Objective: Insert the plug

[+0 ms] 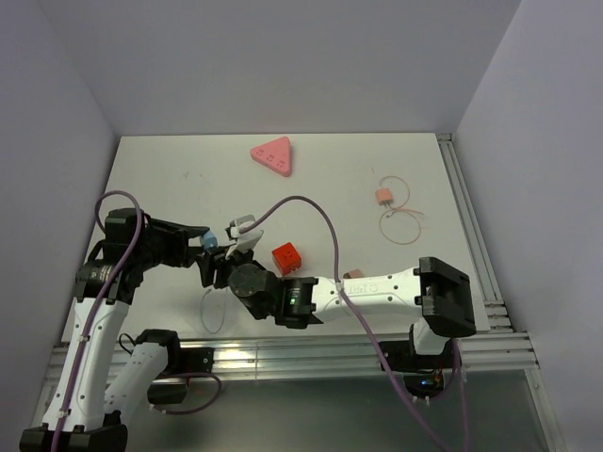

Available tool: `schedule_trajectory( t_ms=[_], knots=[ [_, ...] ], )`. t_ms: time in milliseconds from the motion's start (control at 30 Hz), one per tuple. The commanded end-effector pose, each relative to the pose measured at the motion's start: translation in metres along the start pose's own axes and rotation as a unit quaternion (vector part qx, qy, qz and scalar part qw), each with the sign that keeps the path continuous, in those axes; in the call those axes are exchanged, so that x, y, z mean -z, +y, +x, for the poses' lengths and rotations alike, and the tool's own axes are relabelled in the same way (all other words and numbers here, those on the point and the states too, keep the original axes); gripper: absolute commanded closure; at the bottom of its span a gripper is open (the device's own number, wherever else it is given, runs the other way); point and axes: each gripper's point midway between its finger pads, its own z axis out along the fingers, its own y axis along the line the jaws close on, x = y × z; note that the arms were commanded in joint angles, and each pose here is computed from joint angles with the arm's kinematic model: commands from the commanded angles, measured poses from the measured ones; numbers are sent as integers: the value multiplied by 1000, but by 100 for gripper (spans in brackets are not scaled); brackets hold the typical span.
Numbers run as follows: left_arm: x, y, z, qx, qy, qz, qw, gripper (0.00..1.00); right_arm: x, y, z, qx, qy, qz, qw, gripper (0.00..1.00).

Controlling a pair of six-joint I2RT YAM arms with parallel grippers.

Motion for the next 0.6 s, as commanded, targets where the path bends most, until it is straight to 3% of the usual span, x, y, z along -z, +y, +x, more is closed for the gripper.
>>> schedule_trajectory(
  t_ms=[0, 467, 567],
  knots=[
    [5, -7, 7, 1, 16, 14, 1000, 100, -11, 2, -27, -23, -33, 21, 999, 37],
    [5, -12, 17, -10, 41, 23, 999, 100, -36, -14, -20, -23, -26, 34, 999, 48],
    [4, -14, 17, -20, 43, 29, 998, 100, -40, -12, -21, -23, -24, 29, 999, 74]
  ],
)
